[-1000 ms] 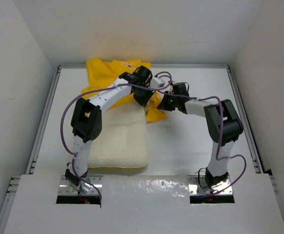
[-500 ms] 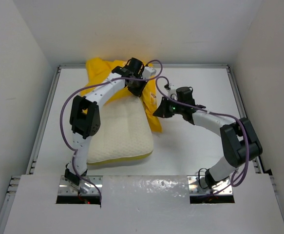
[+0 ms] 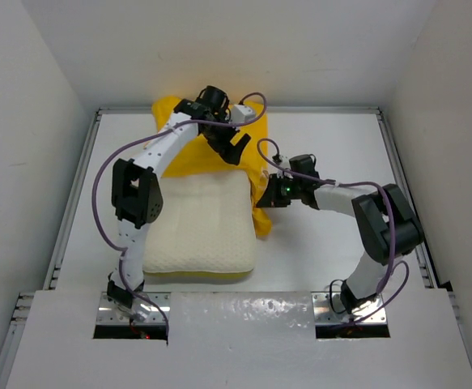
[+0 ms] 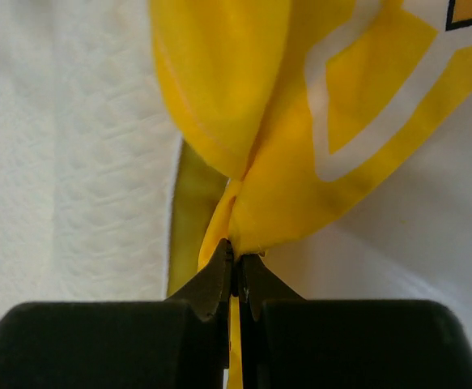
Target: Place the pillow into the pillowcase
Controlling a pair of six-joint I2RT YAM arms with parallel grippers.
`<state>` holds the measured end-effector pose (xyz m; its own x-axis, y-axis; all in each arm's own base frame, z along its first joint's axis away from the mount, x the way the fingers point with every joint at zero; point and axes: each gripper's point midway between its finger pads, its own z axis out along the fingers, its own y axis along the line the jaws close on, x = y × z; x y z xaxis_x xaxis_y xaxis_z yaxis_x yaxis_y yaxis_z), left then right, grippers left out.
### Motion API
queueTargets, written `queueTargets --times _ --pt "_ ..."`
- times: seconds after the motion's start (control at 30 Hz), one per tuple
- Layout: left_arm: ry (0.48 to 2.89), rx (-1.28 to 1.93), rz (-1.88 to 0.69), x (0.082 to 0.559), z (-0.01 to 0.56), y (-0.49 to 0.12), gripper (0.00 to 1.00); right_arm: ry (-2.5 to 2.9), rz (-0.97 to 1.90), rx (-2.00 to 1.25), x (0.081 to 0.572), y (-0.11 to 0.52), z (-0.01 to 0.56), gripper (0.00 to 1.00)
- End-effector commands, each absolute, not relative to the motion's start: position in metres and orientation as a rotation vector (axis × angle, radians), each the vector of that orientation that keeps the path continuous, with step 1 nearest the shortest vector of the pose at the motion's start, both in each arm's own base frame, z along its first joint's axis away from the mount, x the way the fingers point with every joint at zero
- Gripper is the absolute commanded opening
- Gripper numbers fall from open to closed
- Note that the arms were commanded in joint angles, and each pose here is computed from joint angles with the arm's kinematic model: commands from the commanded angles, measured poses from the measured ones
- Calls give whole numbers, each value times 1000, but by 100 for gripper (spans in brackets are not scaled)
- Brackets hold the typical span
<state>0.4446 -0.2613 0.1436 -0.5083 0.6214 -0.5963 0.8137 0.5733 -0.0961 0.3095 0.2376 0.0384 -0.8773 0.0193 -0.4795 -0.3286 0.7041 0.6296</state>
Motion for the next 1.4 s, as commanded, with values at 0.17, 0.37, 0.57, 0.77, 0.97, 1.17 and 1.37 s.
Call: queueTargets --times 0.17,0.37,0.57,0.77,0.97,1.17,1.37 --pt "2245 1438 -589 364 205 -224 100 2442 984 -113 326 234 32 0" --pt "2400 944 -470 393 222 -100 100 2438 875 -60 325 219 26 0" --pt "2589 530 -339 369 151 27 100 2508 713 -115 316 201 19 35" --pt "2664 399 -254 368 83 52 100 2499 629 -200 311 203 25 48" --pt "2663 284 -383 392 41 46 95 2555 550 -171 305 198 17 52" --pt "2728 251 -548 374 5 30 78 2572 555 -211 292 205 21 53" --pt "2741 282 -668 357 0 16 53 2522 642 -247 291 222 35 58"
